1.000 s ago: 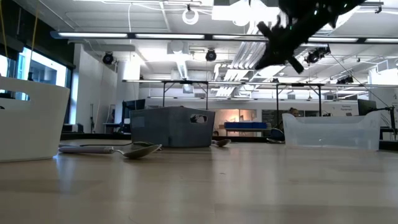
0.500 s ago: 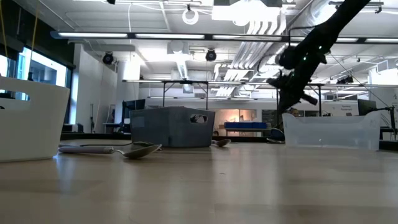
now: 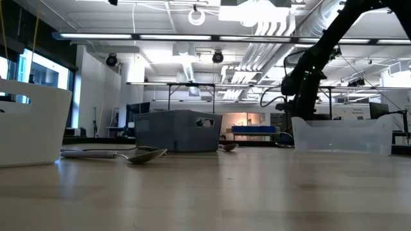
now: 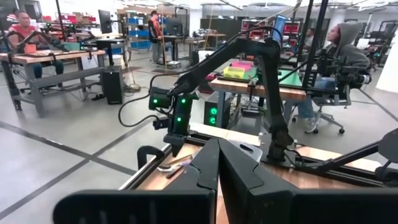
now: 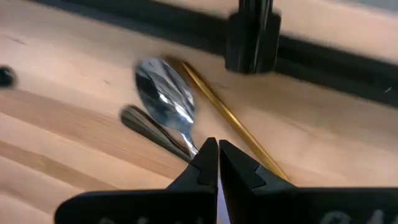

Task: Sort silverware by color (type)
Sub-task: Put the top right gold spoon into the white bin

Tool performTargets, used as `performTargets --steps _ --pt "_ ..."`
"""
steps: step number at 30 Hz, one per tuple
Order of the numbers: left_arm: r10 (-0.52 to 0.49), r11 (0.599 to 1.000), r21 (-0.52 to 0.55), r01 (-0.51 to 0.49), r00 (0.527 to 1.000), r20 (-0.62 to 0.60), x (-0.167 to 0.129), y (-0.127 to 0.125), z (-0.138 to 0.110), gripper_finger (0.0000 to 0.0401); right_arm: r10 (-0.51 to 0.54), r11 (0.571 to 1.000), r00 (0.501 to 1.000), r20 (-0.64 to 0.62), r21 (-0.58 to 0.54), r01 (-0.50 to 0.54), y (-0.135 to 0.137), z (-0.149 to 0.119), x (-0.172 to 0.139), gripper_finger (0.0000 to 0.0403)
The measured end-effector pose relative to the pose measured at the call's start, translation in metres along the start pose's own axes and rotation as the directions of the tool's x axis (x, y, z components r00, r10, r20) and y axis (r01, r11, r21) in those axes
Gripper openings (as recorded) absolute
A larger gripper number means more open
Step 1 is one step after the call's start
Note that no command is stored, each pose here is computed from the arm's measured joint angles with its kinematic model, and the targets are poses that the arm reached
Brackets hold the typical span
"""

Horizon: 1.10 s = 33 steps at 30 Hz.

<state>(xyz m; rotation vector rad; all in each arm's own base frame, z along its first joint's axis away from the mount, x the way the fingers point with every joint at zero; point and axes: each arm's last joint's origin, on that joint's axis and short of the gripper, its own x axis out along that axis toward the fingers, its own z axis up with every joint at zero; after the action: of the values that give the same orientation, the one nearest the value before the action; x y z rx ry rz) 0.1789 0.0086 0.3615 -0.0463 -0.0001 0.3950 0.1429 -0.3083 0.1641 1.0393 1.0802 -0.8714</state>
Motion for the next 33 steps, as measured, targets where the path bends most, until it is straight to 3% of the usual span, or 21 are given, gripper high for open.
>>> performTargets --steps 5,11,14,22,33 --pt "0.000 1.000 -0.001 0.000 1.000 0.001 0.0000 0.0000 0.0001 0.0000 -0.103 0.995 0.995 -0.016 -0.015 0.103 -0.0045 0.0001 0.0079 0.0001" --pt "0.000 1.000 -0.001 0.000 1.000 0.001 0.0000 0.0000 0.0001 0.0000 -0.108 0.994 0.994 -0.004 -0.022 0.108 -0.0063 0.0014 0.0076 0.0003" --pt "-0.001 1.000 -0.002 0.001 1.000 0.001 0.0000 -0.0001 0.0001 0.0000 -0.117 0.992 0.993 -0.016 -0.048 0.116 -0.0066 0.0000 0.0075 0.0024" --pt "-0.001 1.000 -0.003 0.001 1.000 0.006 0.0000 -0.0001 0.0007 0.0000 -0.138 0.989 0.990 -0.029 -0.054 0.136 -0.0071 -0.0015 0.0077 0.0125" --pt "-0.001 0.999 -0.047 0.002 1.000 0.006 0.0000 -0.0001 0.0007 0.0000 -0.164 0.984 0.986 -0.040 -0.069 0.161 -0.0084 -0.0039 0.0093 0.0133"
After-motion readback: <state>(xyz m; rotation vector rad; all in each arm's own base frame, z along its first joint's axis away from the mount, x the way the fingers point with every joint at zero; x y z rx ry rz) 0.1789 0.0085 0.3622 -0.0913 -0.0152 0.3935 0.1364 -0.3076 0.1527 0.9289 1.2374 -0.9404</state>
